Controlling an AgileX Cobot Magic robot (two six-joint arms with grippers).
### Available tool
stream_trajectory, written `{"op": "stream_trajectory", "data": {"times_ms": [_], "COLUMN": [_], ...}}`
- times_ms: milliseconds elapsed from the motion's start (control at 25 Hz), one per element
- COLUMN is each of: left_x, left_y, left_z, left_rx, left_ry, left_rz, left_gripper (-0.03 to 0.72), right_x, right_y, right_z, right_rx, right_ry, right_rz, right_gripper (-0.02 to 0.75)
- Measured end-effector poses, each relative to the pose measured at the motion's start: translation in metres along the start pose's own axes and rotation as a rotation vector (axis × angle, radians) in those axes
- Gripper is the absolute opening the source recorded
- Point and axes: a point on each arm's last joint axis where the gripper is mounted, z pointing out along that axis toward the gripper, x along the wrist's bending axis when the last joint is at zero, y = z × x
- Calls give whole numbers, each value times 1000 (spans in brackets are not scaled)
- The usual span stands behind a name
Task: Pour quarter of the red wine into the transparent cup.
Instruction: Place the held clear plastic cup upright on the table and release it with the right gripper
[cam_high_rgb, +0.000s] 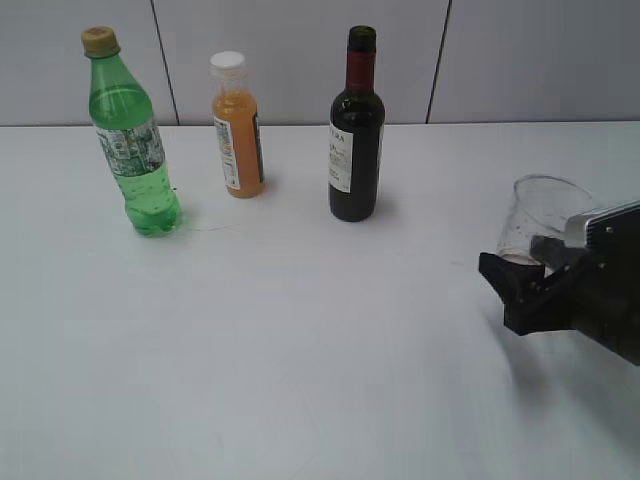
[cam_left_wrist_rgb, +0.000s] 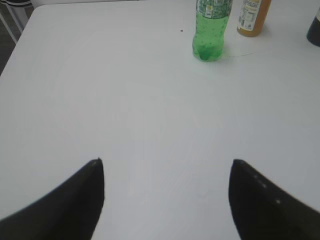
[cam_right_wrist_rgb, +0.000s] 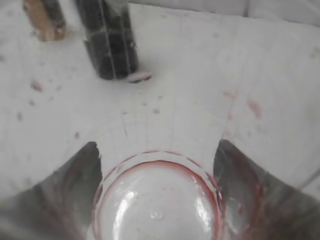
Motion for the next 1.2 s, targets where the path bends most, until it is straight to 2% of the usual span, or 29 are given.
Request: {"op": "stream_trajectory", "data": {"times_ms": [240,320,560,1040,1200], "left_x": [0,0,0,0,0], "left_y": [0,0,0,0,0], "left_z": [0,0,0,0,0], "left_rx": [0,0,0,0,0], "left_ry": [0,0,0,0,0], "left_rz": [0,0,0,0,0], "left_gripper": [585,585,585,585,585], "right_x": [25,28,46,76,77], "right_y": [21,32,40,10,5], "right_z": [21,30,57,128,139], "right_rx": [-93,-128,-148,-69,-42], "right_ry": [404,513,760,990,1007], "right_rz": [-220,-285,-397,-365,-397], "right_gripper": [551,551,551,551,551]}}
